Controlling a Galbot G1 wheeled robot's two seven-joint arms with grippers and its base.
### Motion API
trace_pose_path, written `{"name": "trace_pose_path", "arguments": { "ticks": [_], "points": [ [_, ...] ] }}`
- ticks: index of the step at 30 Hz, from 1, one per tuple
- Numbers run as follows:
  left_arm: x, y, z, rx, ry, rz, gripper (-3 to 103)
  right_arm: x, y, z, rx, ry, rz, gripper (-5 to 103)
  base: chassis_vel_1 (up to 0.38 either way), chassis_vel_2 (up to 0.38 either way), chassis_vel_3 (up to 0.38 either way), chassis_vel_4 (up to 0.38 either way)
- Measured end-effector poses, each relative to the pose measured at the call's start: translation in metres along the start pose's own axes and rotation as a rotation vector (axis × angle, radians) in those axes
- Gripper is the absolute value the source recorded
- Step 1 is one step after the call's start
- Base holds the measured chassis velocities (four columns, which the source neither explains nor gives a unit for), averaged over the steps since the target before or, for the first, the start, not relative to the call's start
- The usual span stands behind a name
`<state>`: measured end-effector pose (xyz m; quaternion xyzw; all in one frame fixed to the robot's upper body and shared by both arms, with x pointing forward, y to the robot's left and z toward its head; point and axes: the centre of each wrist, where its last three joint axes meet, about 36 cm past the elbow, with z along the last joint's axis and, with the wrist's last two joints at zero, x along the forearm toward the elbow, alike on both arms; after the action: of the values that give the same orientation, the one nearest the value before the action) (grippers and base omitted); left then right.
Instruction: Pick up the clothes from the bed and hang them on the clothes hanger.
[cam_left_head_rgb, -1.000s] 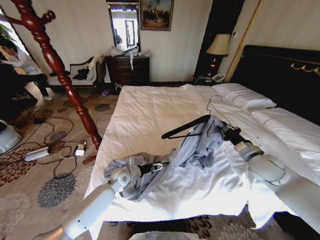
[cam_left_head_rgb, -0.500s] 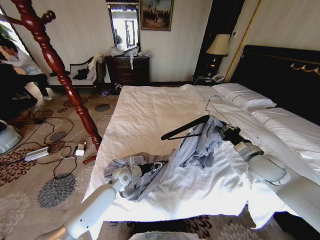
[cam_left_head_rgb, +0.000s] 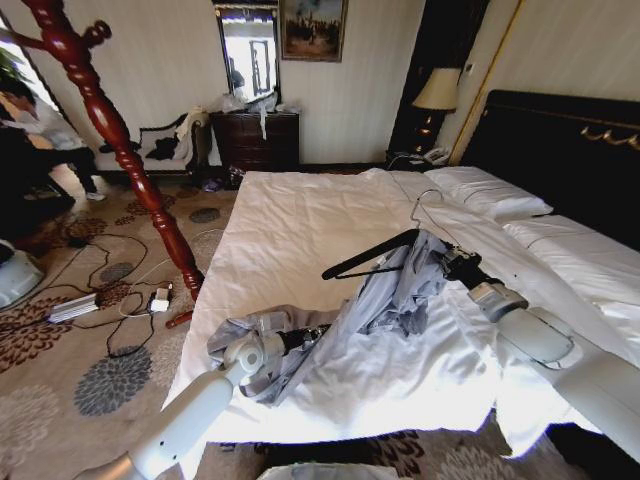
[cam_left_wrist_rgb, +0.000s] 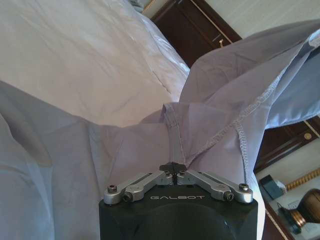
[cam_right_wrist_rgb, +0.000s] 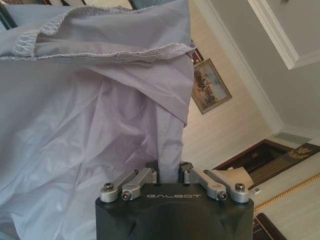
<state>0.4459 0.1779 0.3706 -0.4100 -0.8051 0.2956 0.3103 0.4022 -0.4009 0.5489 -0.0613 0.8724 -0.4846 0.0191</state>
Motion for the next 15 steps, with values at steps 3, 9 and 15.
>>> {"name": "trace_pose_path", "arguments": {
  "ticks": [3,9,15],
  "points": [
    [0.002,-0.003,-0.002,0.0,-0.015,-0.004,0,0.0,0.001,0.0,-0.001,0.0,0.0,18,0.0,0.0,0.0,0.0],
    [0.015,-0.017,-0.01,-0.032,-0.079,0.006,0,0.001,0.002,0.0,-0.004,0.0,0.001,18,0.0,0.0,0.0,0.0],
    [0.042,-0.039,-0.027,-0.076,-0.148,0.025,0,0.001,0.002,0.001,-0.007,0.002,0.004,18,0.0,0.0,0.0,0.0]
  ]
}}
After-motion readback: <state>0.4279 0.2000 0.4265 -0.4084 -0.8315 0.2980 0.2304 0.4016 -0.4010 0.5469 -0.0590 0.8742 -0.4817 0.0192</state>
